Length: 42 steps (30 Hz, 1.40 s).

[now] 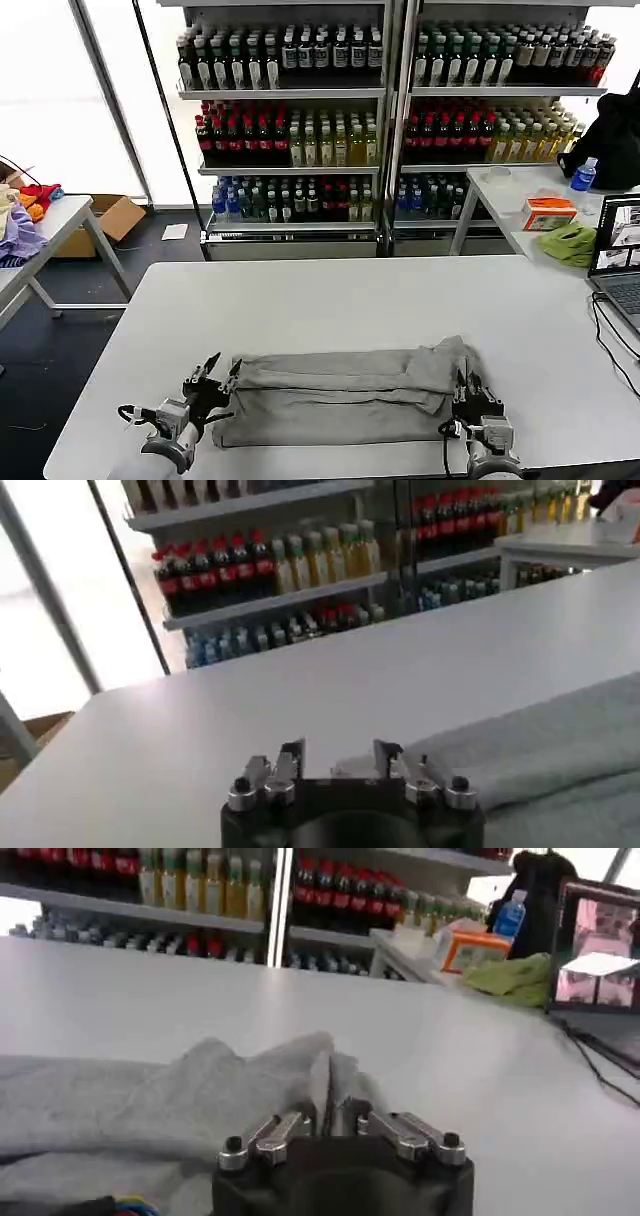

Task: Fold and organize the clothes.

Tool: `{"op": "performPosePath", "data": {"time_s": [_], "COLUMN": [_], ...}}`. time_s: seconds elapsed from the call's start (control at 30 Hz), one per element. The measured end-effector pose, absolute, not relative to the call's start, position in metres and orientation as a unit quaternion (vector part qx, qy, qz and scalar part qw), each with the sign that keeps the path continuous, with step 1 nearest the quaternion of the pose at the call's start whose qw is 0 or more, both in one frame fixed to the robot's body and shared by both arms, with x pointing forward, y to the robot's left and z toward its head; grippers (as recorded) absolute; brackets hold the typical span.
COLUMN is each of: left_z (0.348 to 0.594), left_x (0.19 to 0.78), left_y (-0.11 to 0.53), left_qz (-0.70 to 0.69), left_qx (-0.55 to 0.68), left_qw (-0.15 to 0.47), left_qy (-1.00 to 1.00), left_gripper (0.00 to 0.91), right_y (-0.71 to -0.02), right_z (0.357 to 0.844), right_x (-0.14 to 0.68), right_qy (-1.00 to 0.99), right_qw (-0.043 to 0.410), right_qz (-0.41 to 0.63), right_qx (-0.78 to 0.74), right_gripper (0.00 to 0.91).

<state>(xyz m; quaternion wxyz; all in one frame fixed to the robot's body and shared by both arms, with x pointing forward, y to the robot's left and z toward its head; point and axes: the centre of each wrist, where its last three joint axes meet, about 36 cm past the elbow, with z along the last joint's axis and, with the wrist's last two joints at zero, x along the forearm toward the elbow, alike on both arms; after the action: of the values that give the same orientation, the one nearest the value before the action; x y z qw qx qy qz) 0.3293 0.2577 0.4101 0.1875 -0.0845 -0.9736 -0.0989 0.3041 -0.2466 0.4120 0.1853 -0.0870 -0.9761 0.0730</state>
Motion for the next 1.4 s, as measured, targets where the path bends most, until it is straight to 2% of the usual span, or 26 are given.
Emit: {"op": "performPosePath", "data": {"time_s": [0.37, 0.93, 0.97, 1.0, 1.03, 1.07, 1.1, 1.23, 1.4], "left_z": [0.406, 0.393, 0.393, 0.391, 0.390, 0.388, 0.386, 0.380, 0.373], "left_x": [0.319, 0.314, 0.315, 0.316, 0.316, 0.316, 0.316, 0.317, 0.317], "left_y": [0.252, 0.236, 0.236, 0.235, 0.235, 0.234, 0.233, 0.231, 0.228], "left_qz": [-0.054, 0.006, 0.008, 0.009, 0.010, 0.011, 0.012, 0.013, 0.014], "left_qx": [-0.052, -0.036, -0.036, -0.035, -0.034, -0.034, -0.034, -0.034, -0.038], "left_qw": [0.210, 0.235, 0.235, 0.236, 0.237, 0.238, 0.239, 0.243, 0.248], "left_qy": [-0.975, -0.971, -0.971, -0.971, -0.971, -0.971, -0.970, -0.969, -0.968], "left_gripper": [0.907, 0.907, 0.877, 0.776, 0.595, 0.464, 0.050, 0.010, 0.010], "right_y": [-0.245, -0.242, -0.242, -0.242, -0.242, -0.243, -0.243, -0.245, -0.245], "right_z": [0.459, 0.478, 0.479, 0.479, 0.479, 0.480, 0.480, 0.483, 0.482], "right_x": [0.293, 0.288, 0.288, 0.288, 0.289, 0.289, 0.289, 0.292, 0.295], "right_qy": [-0.985, -0.989, -0.989, -0.989, -0.989, -0.989, -0.989, -0.989, -0.989], "right_qw": [0.124, 0.101, 0.100, 0.099, 0.099, 0.099, 0.098, 0.097, 0.097], "right_qz": [0.063, 0.053, 0.052, 0.053, 0.053, 0.053, 0.054, 0.056, 0.056], "right_qx": [-0.102, -0.098, -0.098, -0.098, -0.097, -0.097, -0.097, -0.095, -0.091], "right_gripper": [0.907, 0.907, 0.907, 0.907, 0.907, 0.907, 0.907, 0.907, 0.907]}}
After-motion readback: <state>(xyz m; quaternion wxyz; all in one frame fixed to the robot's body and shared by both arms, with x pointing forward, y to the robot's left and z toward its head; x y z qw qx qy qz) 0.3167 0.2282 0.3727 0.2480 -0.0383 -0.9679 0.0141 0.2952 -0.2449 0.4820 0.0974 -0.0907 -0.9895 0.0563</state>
